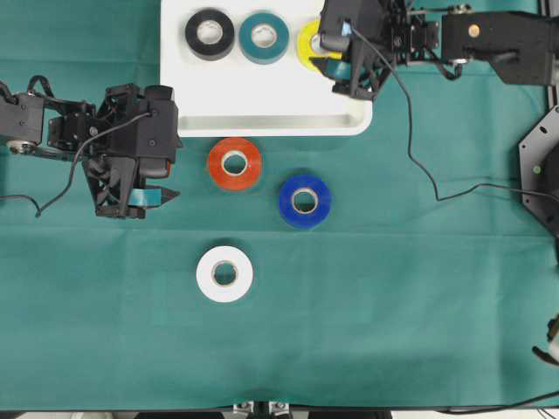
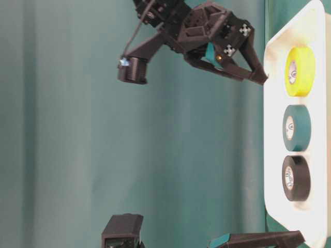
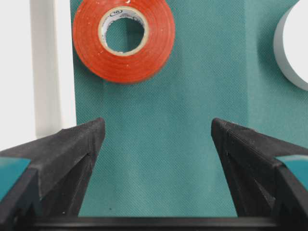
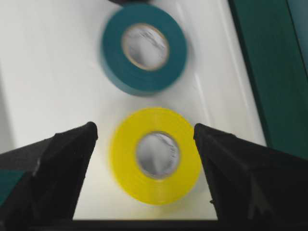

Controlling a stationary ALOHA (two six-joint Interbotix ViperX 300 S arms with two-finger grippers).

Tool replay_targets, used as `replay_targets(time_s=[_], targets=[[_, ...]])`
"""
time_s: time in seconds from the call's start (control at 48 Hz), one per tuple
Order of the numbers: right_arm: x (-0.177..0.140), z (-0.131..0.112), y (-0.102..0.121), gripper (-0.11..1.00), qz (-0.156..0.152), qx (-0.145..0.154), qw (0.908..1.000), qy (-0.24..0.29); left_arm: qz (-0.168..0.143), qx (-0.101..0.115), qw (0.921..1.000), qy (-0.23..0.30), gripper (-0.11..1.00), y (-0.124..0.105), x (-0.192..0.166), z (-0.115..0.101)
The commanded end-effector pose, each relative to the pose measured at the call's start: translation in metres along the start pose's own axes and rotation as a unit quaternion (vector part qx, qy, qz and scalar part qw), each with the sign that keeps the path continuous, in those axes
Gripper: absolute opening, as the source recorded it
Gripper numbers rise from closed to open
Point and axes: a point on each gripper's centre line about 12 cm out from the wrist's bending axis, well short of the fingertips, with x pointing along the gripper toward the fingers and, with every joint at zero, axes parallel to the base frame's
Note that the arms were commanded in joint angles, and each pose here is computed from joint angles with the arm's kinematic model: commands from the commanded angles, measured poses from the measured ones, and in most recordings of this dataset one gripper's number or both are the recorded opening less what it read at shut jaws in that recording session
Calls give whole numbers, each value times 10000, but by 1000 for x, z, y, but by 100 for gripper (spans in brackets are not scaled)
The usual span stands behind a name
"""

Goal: Put the tape alternately from left to right into the white case.
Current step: 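Set the yellow tape down in the tray and open the right gripper, then raise the right gripper from the tray and move it over the blue tape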

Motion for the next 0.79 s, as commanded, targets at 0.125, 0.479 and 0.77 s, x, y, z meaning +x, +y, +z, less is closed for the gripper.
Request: replay_targets(time_s=[0.125,0.479,0.77], targets=[[-20,12,25,88,275,-230,9988,-331,-11,12,9998,-177,59,-1,-5,10],[-42,10,76,88,824,-669,9931,-506,-11,12,9998,-177,59,-1,-5,10],[-51,2,103,88,1134,-915,9881,-500,-11,12,9998,-184,59,-1,-5,10]])
